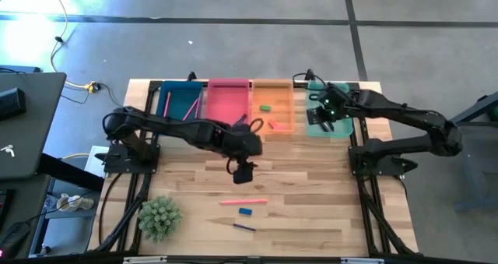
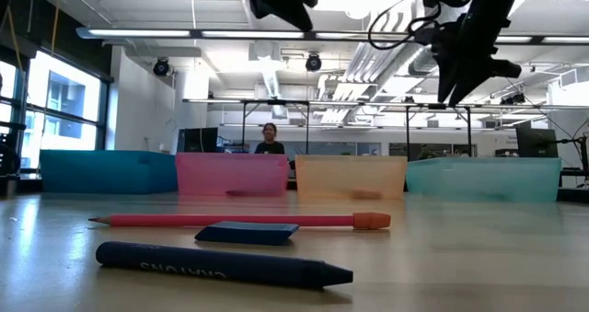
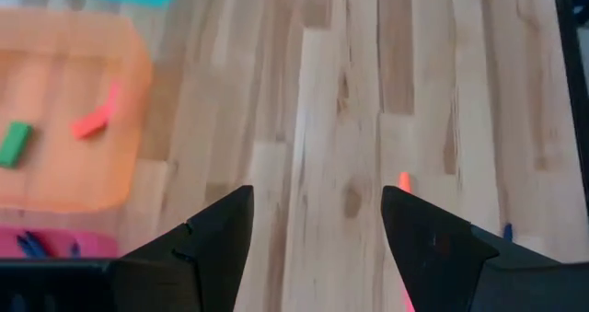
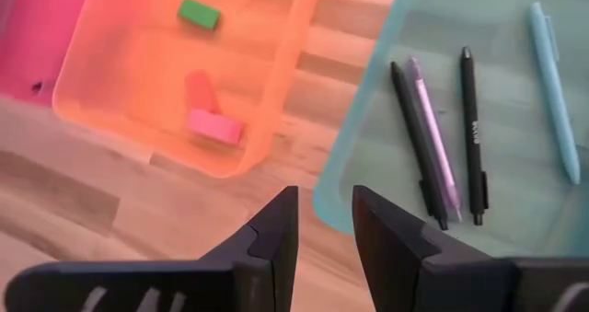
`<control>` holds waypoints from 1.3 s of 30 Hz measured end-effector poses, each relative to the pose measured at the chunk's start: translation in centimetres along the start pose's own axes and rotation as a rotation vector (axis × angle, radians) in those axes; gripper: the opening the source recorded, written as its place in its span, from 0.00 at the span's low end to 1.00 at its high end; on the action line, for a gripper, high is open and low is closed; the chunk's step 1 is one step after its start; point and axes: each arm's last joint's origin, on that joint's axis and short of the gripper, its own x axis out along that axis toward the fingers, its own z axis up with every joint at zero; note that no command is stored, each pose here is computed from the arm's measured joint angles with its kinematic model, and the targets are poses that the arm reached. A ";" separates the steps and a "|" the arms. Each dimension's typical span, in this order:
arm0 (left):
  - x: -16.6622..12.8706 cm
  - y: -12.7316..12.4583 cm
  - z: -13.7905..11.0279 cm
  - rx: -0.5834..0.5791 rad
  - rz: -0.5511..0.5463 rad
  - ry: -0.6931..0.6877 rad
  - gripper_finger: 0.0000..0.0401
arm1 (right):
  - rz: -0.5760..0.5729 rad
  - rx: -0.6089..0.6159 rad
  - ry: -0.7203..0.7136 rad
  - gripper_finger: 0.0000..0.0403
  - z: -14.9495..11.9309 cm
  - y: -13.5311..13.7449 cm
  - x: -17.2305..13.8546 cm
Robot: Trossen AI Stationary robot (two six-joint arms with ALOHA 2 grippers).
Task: Sort crayons/erasers/pens/pencils in bins
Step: Put the pink pencil into the blue bin
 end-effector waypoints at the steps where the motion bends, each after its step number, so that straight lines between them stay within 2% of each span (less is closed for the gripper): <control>1: 0.4 -0.3 -0.1 -0.001 -0.003 0.007 0.57 | 0.003 -0.009 0.003 0.24 -0.1 0.1 0.0; 9: 4.6 -3.1 -0.7 -0.005 -0.021 0.057 0.57 | 0.009 -0.094 0.003 0.24 -1.0 0.9 -0.2; 21: 10.2 -6.9 -2.3 0.037 -0.010 0.088 0.57 | -0.024 -0.144 -0.025 0.24 -1.4 1.1 -0.3; 24: 11.2 -7.5 -2.9 0.045 0.012 0.105 0.57 | -0.024 -0.144 -0.026 0.24 -1.4 1.1 -0.3; 30: 13.0 -8.0 -3.7 -0.012 0.029 0.138 0.57 | -0.023 -0.144 -0.027 0.24 -1.4 1.1 -0.3; 39: 15.4 -9.0 -5.3 0.017 0.038 0.195 0.57 | -0.022 -0.140 -0.029 0.24 -1.4 1.1 -0.3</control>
